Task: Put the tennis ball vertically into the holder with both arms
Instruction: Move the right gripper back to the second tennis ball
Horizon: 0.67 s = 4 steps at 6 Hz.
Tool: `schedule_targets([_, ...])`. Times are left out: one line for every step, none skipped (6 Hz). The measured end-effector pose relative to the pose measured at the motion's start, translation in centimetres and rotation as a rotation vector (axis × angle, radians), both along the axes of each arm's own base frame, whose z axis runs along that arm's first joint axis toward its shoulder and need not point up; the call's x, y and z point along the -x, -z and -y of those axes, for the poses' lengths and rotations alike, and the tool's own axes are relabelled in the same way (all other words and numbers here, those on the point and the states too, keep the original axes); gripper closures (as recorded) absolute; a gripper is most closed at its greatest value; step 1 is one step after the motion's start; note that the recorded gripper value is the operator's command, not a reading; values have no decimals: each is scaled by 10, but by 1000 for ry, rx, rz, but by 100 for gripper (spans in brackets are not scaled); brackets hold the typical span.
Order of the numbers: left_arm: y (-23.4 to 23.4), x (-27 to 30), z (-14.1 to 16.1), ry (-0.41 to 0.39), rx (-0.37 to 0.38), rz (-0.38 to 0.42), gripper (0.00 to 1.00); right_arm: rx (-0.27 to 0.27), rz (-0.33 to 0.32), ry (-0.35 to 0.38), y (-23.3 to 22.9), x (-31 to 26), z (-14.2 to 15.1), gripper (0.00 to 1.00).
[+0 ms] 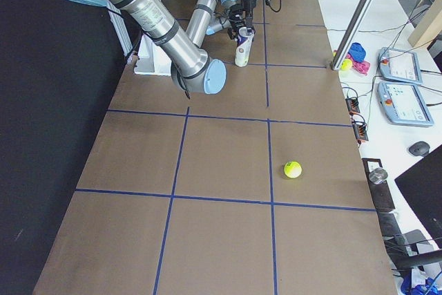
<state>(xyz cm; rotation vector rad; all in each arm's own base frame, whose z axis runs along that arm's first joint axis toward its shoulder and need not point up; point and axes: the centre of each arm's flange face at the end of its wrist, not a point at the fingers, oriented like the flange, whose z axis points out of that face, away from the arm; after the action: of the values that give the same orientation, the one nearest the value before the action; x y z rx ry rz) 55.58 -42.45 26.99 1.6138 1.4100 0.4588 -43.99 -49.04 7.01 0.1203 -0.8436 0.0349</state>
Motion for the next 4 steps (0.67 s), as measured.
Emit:
schedule_targets([-1,0,0,0,0,0,20,-32,-20,50,-37,-46,37,0])
schedule_targets([-2,1,0,1,1,1,20,-83,-54,111,-90,-105,75,0])
schedule_targets([-3,2,0,1,1,1,20,-142,-97,176,-146,-165,103,0])
schedule_targets([-4,2,0,1,1,2,20,-189,-136,239,-201,-224,123,0])
